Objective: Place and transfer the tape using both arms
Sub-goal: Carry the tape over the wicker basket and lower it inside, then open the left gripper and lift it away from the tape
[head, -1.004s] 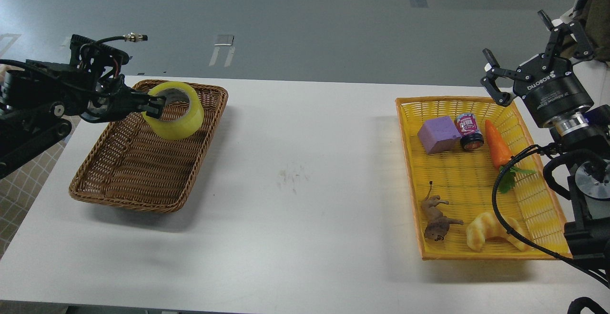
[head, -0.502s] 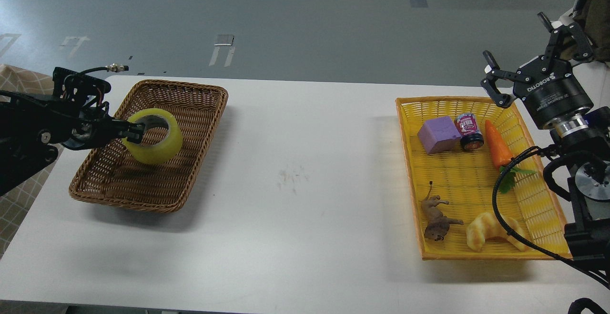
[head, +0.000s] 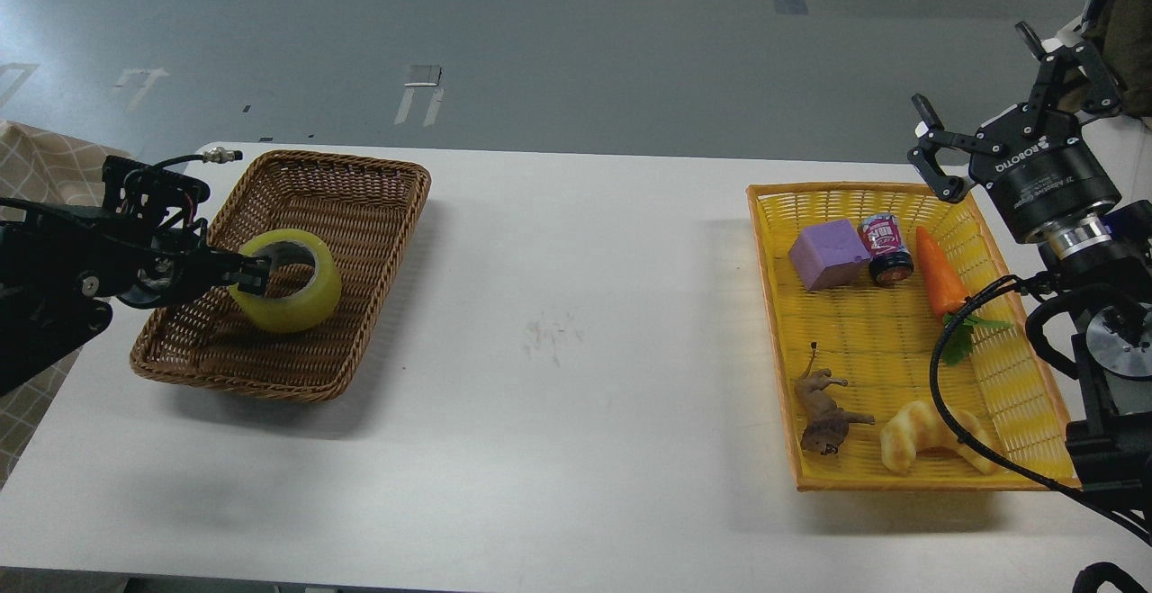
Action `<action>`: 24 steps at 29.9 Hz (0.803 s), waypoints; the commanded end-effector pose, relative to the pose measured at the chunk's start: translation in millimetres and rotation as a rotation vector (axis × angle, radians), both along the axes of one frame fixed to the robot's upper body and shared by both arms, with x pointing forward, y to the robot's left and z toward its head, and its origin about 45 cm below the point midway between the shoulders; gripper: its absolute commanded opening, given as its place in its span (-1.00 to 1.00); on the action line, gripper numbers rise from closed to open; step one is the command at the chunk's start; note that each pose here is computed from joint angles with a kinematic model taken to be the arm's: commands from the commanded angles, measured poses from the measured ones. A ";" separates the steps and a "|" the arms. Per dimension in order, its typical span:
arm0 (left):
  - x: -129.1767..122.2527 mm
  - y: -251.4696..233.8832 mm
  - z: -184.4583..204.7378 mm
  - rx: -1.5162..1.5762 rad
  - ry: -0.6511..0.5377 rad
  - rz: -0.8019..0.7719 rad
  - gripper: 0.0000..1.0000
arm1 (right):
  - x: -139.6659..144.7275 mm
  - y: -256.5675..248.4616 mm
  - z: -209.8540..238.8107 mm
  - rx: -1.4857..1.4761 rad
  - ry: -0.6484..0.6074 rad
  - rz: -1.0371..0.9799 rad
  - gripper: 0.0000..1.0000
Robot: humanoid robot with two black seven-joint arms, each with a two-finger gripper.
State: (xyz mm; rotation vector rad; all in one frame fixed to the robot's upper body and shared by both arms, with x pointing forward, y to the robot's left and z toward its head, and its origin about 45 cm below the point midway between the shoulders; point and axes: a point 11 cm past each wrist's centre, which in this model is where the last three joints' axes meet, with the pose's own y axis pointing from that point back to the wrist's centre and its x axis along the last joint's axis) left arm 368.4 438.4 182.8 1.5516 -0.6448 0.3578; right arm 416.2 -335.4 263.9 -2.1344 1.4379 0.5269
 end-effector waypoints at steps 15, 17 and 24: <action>0.1 6.2 -1.5 0.002 -0.001 0.027 0.06 | -0.3 -0.4 -1.0 0.000 0.003 -0.001 1.00; 0.4 2.3 -3.2 -0.023 0.002 0.035 0.20 | -0.3 -0.4 -1.0 0.000 0.003 -0.001 1.00; 4.5 -5.2 4.4 -0.093 -0.013 0.058 0.44 | 0.1 -0.4 -0.8 0.000 0.002 -0.001 1.00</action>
